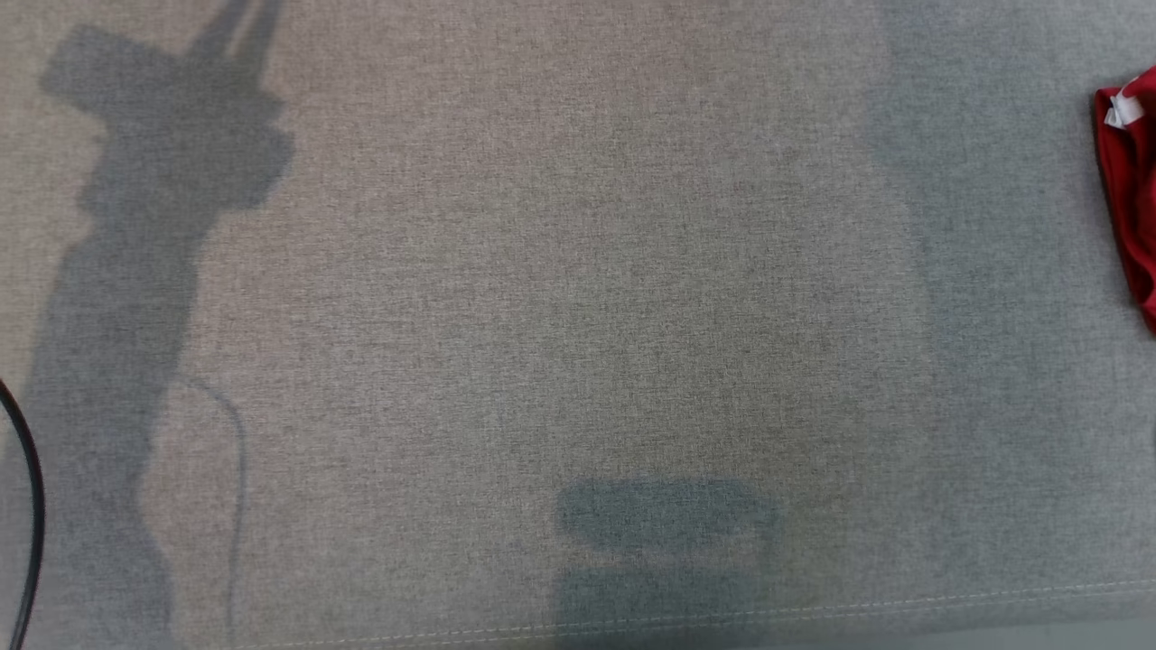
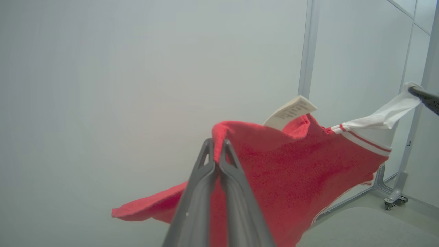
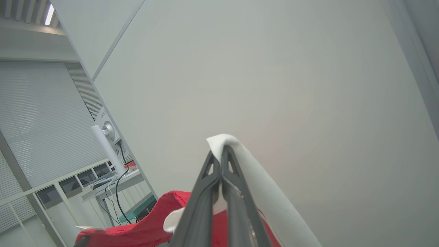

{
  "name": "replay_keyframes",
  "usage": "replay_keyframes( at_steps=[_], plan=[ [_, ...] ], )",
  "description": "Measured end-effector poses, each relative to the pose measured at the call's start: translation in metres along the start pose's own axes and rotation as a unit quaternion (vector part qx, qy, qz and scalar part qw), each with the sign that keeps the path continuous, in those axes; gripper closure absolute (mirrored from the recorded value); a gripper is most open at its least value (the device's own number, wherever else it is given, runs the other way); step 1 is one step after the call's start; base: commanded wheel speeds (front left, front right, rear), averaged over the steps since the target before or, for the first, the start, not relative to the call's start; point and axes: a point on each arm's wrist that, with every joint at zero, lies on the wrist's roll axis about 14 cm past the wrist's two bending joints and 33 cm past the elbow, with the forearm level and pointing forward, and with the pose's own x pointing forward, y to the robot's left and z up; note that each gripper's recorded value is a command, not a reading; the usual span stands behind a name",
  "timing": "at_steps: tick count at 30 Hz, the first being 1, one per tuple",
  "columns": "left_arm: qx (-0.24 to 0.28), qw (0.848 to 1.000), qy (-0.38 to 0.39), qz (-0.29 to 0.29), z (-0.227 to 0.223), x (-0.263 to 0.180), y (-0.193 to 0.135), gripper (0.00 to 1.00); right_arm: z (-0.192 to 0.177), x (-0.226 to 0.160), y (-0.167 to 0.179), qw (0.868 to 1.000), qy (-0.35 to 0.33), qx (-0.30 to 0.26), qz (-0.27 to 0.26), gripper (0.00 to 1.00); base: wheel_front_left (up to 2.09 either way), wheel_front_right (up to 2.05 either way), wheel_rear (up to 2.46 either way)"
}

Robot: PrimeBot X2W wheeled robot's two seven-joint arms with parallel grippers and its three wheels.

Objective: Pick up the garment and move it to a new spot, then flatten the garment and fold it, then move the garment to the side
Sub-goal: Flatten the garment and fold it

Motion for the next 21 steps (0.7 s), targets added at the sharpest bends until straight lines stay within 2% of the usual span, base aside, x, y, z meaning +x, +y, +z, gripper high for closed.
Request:
replay_keyframes(
  at_steps=[5,6,8,11,15,19,21],
  plan=[
    [-0.038,0.995,0.093,0.012,-0.089,-0.042,0.002,1.0,-0.044,-0.043,-0.028,0.996,0.086,0.024,-0.01,1.0,0.0,0.0,0.0],
    [-0.038,0.995,0.093,0.012,-0.089,-0.042,0.002,1.0,-0.044,-0.043,-0.028,0.996,0.086,0.024,-0.01,1.0,0.0,0.0,0.0],
    [-0.046,0.988,0.146,0.031,-0.13,-0.073,0.009,1.0,-0.07,-0.069,-0.043,0.989,0.141,0.03,-0.027,1.0,0.0,0.0,0.0],
    [-0.047,0.973,0.221,0.045,-0.179,-0.123,0.008,1.0,-0.112,-0.118,-0.064,0.968,0.236,0.062,-0.063,1.0,0.0,0.0,0.0],
    [-0.079,0.965,0.24,0.073,-0.197,-0.154,0.002,1.0,-0.155,-0.191,-0.083,0.93,0.333,0.104,-0.113,1.0,0.0,0.0,0.0],
    [-0.09,0.96,0.254,0.082,-0.205,-0.184,-0.014,1.0,-0.173,-0.242,-0.076,0.899,0.388,0.153,-0.13,1.0,0.0,0.0,0.0],
    [-0.096,0.955,0.266,0.089,-0.21,-0.203,-0.021,1.0,-0.174,-0.256,-0.066,0.892,0.399,0.172,-0.127,1.0,0.0,0.0,0.0]
  ],
)
